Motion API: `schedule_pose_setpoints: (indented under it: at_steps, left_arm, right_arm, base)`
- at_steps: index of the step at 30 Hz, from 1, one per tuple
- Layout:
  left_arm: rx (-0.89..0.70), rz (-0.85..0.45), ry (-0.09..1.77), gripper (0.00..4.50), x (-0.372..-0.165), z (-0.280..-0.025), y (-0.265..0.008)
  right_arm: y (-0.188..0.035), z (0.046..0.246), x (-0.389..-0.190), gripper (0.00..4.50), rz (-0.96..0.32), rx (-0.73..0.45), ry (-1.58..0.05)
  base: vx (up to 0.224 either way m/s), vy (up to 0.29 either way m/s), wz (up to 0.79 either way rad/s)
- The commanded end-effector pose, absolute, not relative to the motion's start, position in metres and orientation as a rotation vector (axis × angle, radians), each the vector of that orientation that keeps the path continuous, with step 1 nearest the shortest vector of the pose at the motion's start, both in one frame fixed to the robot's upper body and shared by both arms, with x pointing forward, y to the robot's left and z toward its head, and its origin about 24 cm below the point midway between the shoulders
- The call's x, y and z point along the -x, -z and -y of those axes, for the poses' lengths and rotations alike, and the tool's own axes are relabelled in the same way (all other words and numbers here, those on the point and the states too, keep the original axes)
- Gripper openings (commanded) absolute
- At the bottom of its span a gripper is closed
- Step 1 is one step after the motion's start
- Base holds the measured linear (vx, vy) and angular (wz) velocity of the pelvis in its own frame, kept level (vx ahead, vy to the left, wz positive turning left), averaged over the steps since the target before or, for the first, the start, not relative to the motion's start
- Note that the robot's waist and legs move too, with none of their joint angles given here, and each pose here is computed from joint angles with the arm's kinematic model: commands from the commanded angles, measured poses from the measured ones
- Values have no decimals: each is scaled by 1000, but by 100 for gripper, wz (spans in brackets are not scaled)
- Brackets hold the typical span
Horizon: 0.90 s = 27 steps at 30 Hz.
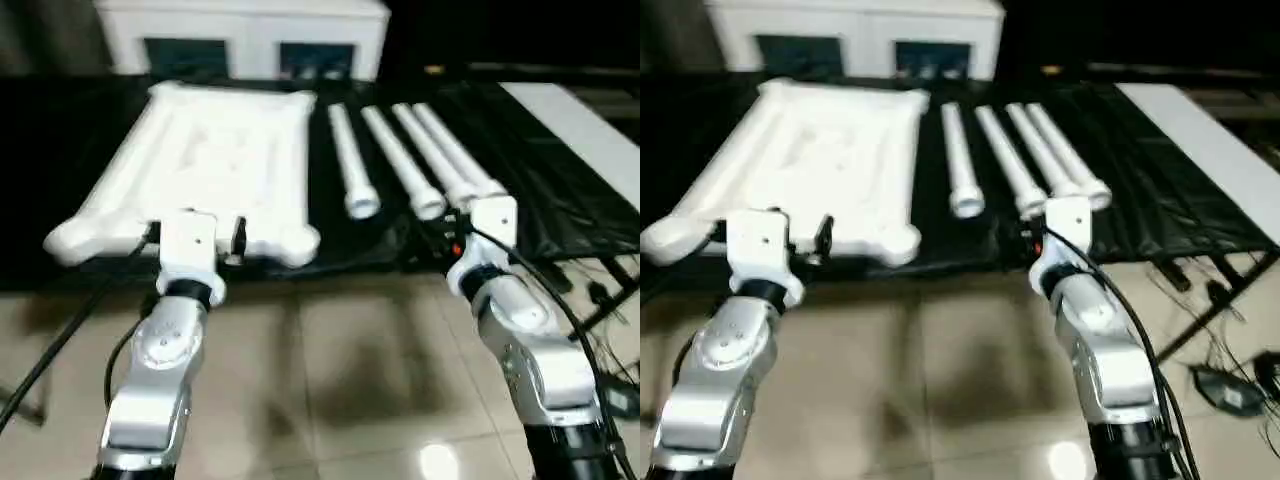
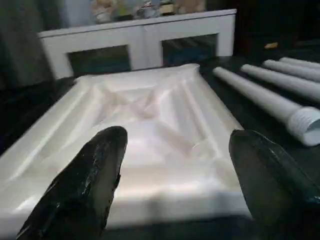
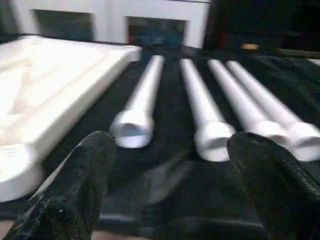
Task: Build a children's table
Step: Move to table
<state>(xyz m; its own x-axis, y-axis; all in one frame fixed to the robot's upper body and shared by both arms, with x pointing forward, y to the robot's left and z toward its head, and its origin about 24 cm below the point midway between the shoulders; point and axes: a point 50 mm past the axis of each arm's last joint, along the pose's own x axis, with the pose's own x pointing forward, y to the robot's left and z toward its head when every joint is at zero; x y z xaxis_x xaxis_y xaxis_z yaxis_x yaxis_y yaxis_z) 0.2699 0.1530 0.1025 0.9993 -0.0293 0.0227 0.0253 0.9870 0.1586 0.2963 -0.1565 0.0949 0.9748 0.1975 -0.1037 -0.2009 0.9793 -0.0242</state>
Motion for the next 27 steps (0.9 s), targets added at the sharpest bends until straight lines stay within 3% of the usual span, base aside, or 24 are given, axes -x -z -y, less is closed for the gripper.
schedule_pose_setpoints:
  at_steps: [1,9,12,18,27]
  left_arm:
    - [-158,29,52,370,-270,-145,-104]
    - [-161,27,43,370,-269,-147,-105]
    - [-164,29,45,370,-269,-147,-106]
    - [-168,28,52,370,-270,-148,-107]
    - [-167,23,89,370,-271,-143,-106]
  right_arm:
    - [-92,165,-296,399,-120,50,-172]
    - [-91,163,-296,399,-124,48,-201]
    - [-90,162,-294,399,-131,98,-221]
    - [-87,161,-294,399,-143,93,-223]
    - [-86,172,-294,399,-156,113,-176]
  base:
    - [200,-15,12]
    - [203,9,-3]
    - [130,12,4]
    - [108,-19,43]
    - [160,52,6]
